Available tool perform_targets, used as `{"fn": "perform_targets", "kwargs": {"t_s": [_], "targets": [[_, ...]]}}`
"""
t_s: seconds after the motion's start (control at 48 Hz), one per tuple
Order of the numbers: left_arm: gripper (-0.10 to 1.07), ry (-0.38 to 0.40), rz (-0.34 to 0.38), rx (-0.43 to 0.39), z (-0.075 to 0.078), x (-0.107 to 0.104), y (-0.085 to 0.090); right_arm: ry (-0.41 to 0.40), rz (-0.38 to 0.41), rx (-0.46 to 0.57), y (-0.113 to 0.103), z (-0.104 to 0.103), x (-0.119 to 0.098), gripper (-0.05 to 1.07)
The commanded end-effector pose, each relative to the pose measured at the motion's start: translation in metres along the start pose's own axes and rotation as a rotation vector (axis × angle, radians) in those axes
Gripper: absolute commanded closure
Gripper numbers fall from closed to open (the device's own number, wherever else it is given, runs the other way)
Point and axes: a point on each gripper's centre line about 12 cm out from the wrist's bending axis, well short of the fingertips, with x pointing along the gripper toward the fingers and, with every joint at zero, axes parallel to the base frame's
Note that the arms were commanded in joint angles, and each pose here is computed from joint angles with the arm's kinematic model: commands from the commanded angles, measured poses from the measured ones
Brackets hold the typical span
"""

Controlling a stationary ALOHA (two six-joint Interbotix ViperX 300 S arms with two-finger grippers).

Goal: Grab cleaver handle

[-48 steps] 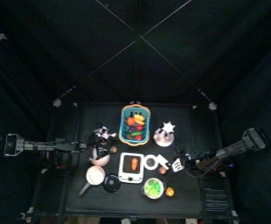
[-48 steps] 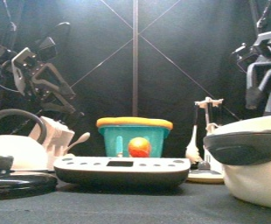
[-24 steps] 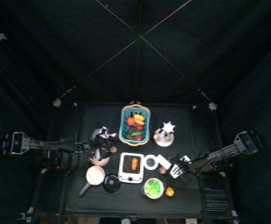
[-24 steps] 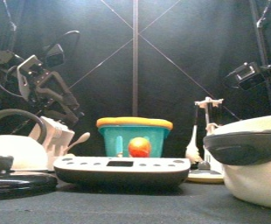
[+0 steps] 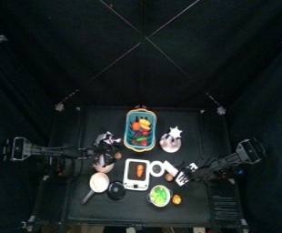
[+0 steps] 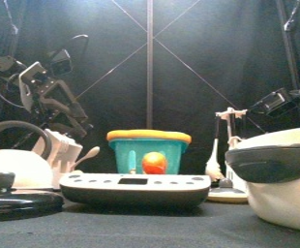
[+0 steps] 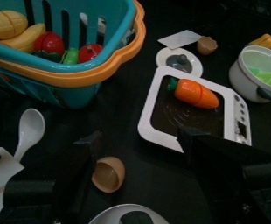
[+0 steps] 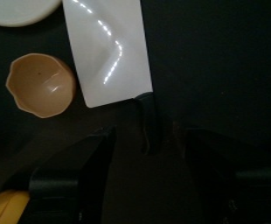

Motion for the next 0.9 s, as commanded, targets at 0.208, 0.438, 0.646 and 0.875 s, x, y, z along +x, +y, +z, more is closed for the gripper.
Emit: {"fn": "perform_targets", "kwargs": {"t_s": [0.208,0.438,0.646,0.875], "targets": [[-0.03,-0.021,-0.003,0.000,0.008,0.002,-0.001,0.011,-0.007,0.003,0.006,0.001,0.003,0.35],[-0.03,-0.023,-0.002,-0.001,0.008,0.002,-0.001,-0.008,-0.025,-0.003,0.005,0.006,-0.008,0.52],[-0.03,-0.026,-0.002,-0.001,0.009,0.002,-0.001,-0.105,-0.029,-0.010,0.001,0.023,-0.043,0.54],[-0.03,-0.029,-0.003,-0.001,0.011,0.002,-0.001,-0.215,0.028,-0.028,0.007,0.042,-0.066,0.54]]}}
